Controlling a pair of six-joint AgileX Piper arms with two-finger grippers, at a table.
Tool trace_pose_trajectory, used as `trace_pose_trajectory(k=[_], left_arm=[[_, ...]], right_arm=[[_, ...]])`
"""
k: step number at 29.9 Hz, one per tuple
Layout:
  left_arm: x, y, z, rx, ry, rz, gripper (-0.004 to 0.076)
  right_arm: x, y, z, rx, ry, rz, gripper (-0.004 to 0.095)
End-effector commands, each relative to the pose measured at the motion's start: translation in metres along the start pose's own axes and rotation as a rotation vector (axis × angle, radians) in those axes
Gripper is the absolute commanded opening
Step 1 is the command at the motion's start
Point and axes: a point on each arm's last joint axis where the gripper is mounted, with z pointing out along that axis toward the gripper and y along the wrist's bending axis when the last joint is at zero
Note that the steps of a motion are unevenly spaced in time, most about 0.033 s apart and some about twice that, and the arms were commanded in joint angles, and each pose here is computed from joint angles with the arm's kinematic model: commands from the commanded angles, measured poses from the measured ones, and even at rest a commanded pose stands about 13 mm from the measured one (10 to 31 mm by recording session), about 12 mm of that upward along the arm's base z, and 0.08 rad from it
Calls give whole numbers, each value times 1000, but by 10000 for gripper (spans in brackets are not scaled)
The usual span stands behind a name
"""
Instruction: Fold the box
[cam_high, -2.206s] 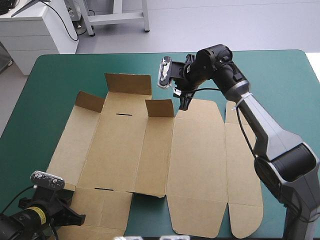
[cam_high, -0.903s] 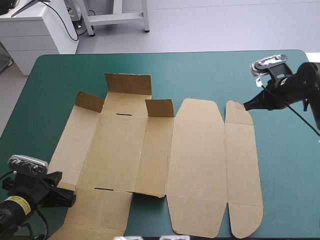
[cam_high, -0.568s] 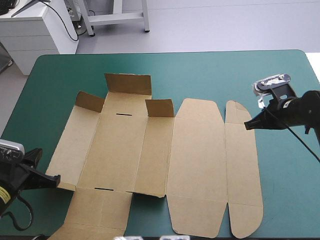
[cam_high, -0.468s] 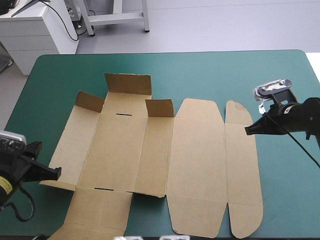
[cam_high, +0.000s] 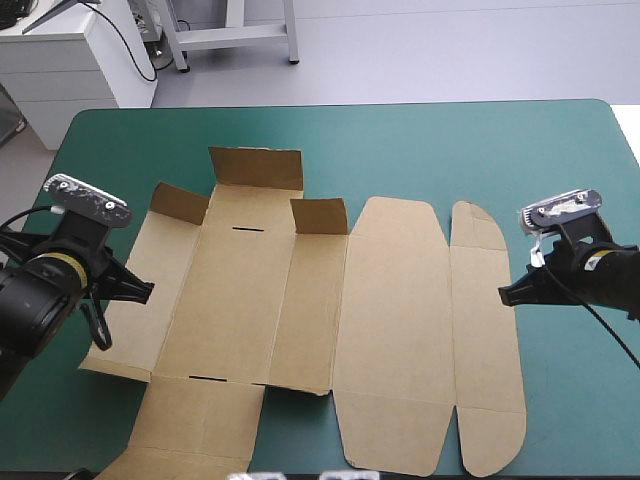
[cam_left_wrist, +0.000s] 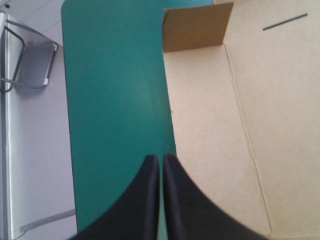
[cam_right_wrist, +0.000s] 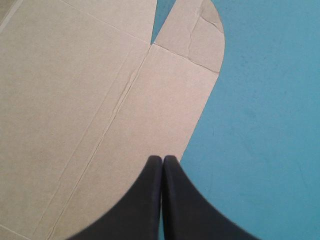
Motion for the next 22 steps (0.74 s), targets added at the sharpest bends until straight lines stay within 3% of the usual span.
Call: trace_pose_trajectory(k=[1,5,11,15,22], left_arm=[[-19,3,-2,-2,-19,32,17],[-30,0,6,74,-2,34,17],[-34,1,39,295,61,-32,17],[-27,18,63,404,120,-113,17],[4,63,83,405,219,-291,16]], right_arm=[[0,1,-16,34,-99,-3,-19],[8,4,-17,36,-105,-3,-19],[8,4,-16,35,-101,-3,-21],[8,4,-17,35,-110,-1,-20],[7,3,-17,38,-118,-1,-21]])
